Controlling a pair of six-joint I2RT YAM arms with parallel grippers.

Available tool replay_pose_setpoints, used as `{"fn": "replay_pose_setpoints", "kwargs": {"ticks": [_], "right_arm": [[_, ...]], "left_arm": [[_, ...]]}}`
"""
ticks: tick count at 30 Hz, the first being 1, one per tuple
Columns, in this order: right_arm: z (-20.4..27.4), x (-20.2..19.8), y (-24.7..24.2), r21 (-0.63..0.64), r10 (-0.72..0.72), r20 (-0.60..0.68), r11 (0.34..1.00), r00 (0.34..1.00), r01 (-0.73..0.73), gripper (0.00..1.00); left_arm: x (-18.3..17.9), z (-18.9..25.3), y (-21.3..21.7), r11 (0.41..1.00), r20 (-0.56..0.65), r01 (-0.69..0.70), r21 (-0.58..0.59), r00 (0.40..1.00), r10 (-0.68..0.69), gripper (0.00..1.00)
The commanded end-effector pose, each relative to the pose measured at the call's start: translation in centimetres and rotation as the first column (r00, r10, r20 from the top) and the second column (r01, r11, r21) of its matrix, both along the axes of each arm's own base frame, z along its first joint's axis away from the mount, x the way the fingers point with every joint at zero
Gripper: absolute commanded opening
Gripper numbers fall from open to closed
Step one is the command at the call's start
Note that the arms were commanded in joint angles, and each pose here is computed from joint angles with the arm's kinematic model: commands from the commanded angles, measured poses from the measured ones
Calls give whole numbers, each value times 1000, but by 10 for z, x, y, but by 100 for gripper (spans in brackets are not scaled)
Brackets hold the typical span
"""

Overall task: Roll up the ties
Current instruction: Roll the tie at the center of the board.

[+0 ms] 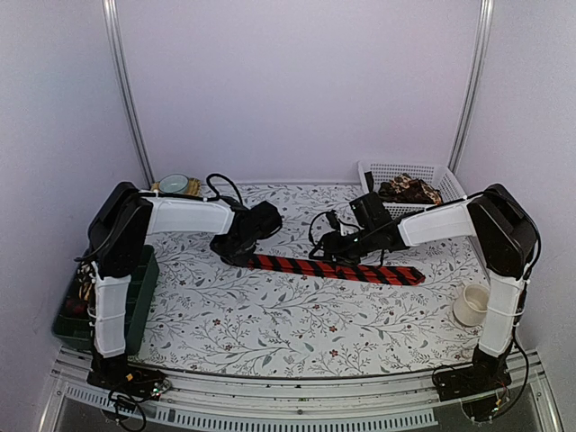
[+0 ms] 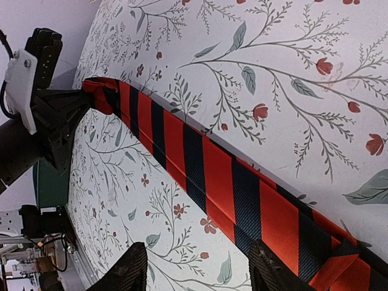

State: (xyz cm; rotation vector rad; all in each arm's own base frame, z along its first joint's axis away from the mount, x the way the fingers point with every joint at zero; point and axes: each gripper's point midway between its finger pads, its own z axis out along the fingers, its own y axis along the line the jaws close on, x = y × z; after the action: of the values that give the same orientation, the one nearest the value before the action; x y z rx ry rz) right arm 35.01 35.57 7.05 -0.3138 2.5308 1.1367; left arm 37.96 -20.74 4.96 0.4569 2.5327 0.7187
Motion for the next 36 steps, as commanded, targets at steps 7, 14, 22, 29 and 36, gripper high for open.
{"fn": "replay_pose_setpoints", "kwargs": {"ticks": [7, 14, 22, 29, 36], "right_arm": [[-3, 17, -4, -14, -50, 12, 999, 999, 50, 56], [-35, 16, -5, -64, -46, -38, 997, 998, 44, 55], [-64, 9, -6, -87, -38, -109, 996, 993, 28, 54], [-71, 7, -6, -92, -38, -127, 995, 991, 26, 54], [-72, 4, -7, -95, -36, -131, 995, 991, 24, 53]], "left_arm": [[6, 6, -18, 1000, 68, -12, -5, 998, 12, 0], [10, 4, -20, 1000, 85, -23, -12, 996, 24, 0], [9, 6, -17, 998, 111, -61, -12, 992, 62, 0], [14, 17, -23, 996, 149, -62, -69, 986, 71, 0], [15, 13, -19, 995, 167, -92, -40, 981, 97, 0]]}}
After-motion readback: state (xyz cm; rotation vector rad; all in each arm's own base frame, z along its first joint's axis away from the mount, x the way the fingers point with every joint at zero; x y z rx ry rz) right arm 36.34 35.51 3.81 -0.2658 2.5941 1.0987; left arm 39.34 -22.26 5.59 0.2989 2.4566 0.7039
